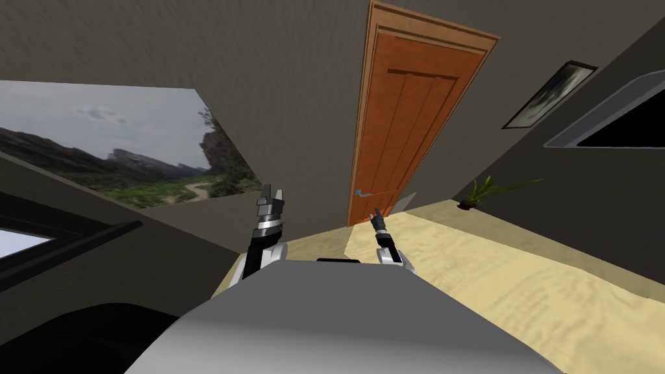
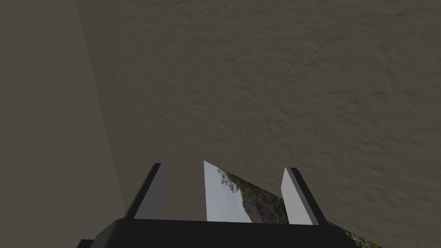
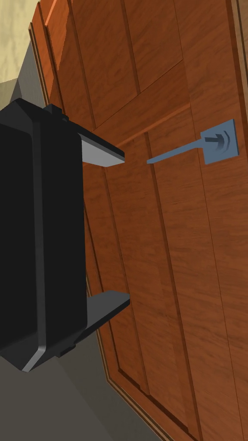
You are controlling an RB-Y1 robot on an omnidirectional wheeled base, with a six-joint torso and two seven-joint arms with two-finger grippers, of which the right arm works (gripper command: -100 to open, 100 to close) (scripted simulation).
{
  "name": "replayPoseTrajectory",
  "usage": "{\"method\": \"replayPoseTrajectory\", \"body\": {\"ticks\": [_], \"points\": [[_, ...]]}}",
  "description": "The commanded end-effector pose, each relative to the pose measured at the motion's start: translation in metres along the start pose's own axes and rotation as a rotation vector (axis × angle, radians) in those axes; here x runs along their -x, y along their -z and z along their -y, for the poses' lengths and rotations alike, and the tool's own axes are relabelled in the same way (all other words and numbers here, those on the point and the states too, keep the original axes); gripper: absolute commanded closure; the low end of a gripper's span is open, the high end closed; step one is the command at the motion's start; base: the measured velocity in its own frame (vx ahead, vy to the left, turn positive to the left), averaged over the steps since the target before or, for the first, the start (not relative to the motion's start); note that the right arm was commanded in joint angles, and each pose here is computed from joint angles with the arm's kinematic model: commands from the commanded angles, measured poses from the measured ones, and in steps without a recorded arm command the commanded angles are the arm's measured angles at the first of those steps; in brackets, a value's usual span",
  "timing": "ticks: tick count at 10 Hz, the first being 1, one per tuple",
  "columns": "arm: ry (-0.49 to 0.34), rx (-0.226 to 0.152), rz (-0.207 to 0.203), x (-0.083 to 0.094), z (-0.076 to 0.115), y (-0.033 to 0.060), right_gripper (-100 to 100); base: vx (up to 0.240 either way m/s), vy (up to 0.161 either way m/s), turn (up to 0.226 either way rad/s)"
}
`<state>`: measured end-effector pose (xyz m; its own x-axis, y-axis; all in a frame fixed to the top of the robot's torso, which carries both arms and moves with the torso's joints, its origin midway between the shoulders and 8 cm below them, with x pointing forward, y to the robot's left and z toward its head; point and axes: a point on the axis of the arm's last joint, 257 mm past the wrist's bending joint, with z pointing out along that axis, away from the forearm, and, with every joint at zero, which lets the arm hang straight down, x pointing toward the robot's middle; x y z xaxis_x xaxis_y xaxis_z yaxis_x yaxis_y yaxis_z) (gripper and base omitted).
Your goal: Pull the door open
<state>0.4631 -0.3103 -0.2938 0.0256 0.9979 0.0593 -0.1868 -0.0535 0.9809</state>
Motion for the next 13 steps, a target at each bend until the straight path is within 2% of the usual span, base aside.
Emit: {"method": "replayPoseTrajectory", "body": {"ticks": [1, 13], "points": [[0.004, -0.014, 0.001, 0.003, 0.009, 0.0018, -100, 0.051, -0.082, 0.153], [0.031, -0.107, 0.013, 0.020, 0.058, 0.0149, -100, 0.038, -0.087, 0.132]]}}
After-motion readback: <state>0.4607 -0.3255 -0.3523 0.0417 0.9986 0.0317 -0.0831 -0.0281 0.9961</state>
